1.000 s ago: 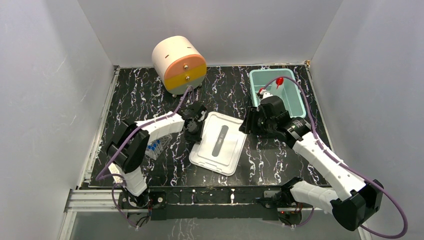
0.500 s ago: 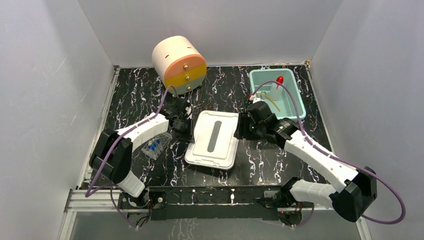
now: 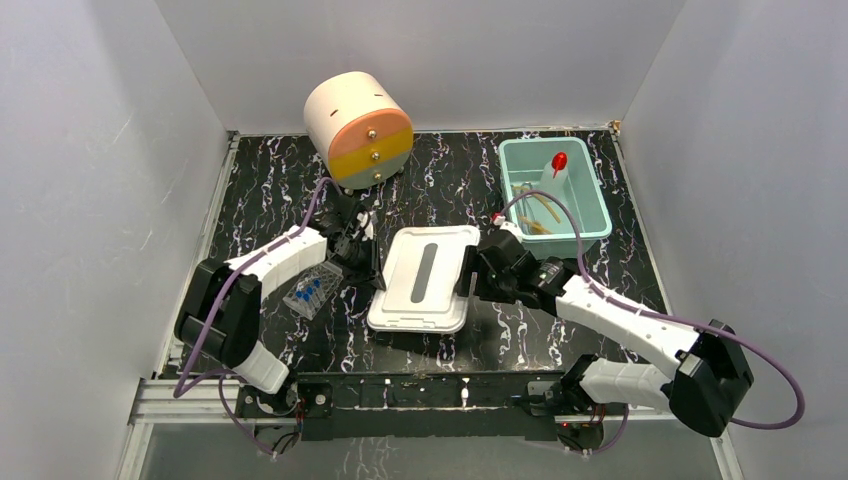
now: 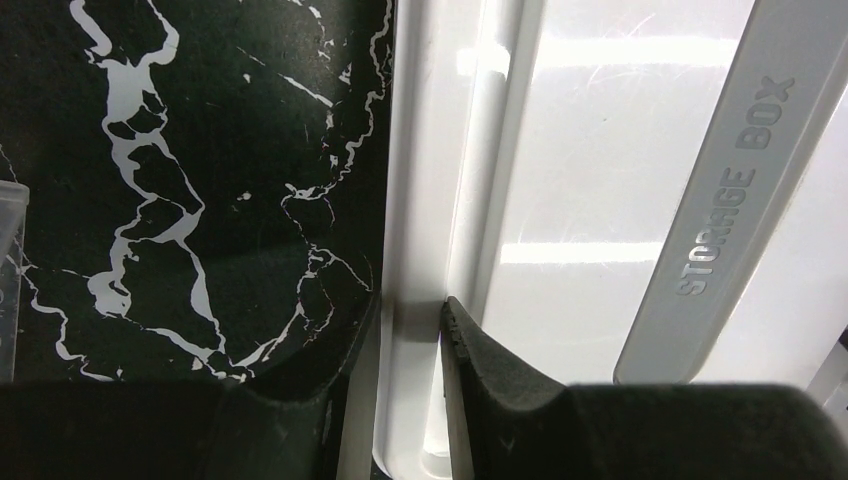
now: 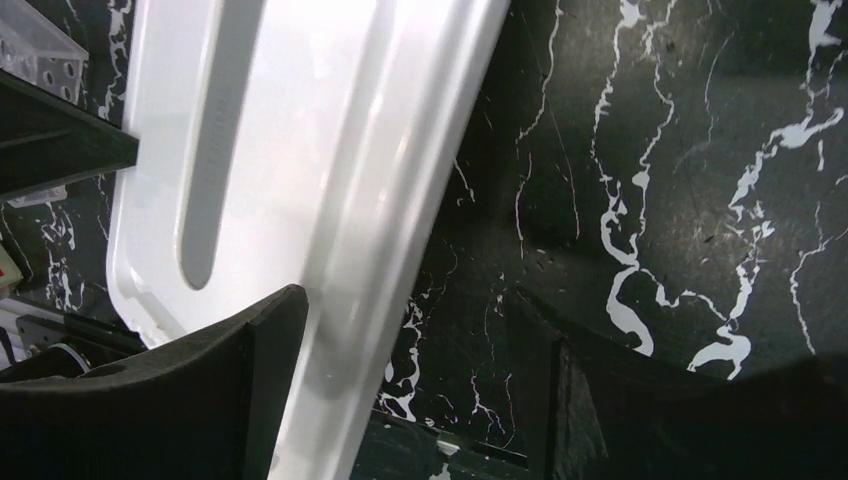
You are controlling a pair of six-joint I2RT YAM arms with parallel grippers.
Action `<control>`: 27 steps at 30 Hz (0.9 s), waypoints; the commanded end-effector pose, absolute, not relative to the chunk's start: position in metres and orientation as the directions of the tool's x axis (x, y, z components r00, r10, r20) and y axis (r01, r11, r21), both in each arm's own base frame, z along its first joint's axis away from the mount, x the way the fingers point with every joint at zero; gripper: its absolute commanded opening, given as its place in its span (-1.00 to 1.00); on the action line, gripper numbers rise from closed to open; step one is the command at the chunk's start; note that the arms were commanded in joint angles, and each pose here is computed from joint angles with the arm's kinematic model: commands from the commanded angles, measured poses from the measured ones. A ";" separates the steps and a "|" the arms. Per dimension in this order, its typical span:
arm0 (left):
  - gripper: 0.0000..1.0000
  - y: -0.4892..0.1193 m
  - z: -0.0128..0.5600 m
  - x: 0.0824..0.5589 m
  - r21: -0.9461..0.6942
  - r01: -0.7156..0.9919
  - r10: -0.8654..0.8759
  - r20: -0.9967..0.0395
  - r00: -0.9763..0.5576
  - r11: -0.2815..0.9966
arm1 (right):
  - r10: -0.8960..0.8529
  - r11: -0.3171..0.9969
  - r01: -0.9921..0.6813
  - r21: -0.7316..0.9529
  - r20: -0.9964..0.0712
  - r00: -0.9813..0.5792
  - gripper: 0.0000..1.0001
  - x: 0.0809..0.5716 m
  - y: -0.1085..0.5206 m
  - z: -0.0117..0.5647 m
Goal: Organize the chemistry lab equipment
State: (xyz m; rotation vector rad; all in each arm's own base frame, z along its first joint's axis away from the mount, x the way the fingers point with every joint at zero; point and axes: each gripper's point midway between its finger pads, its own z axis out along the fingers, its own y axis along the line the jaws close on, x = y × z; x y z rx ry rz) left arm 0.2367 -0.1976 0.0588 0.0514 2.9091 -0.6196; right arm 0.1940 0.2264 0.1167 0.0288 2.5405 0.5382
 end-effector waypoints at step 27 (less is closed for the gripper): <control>-0.36 -0.197 0.097 0.249 -0.580 0.000 -0.129 -0.181 -0.975 0.815 | 0.329 0.596 -0.205 0.776 -0.469 -0.819 -0.77 0.221 0.302 0.198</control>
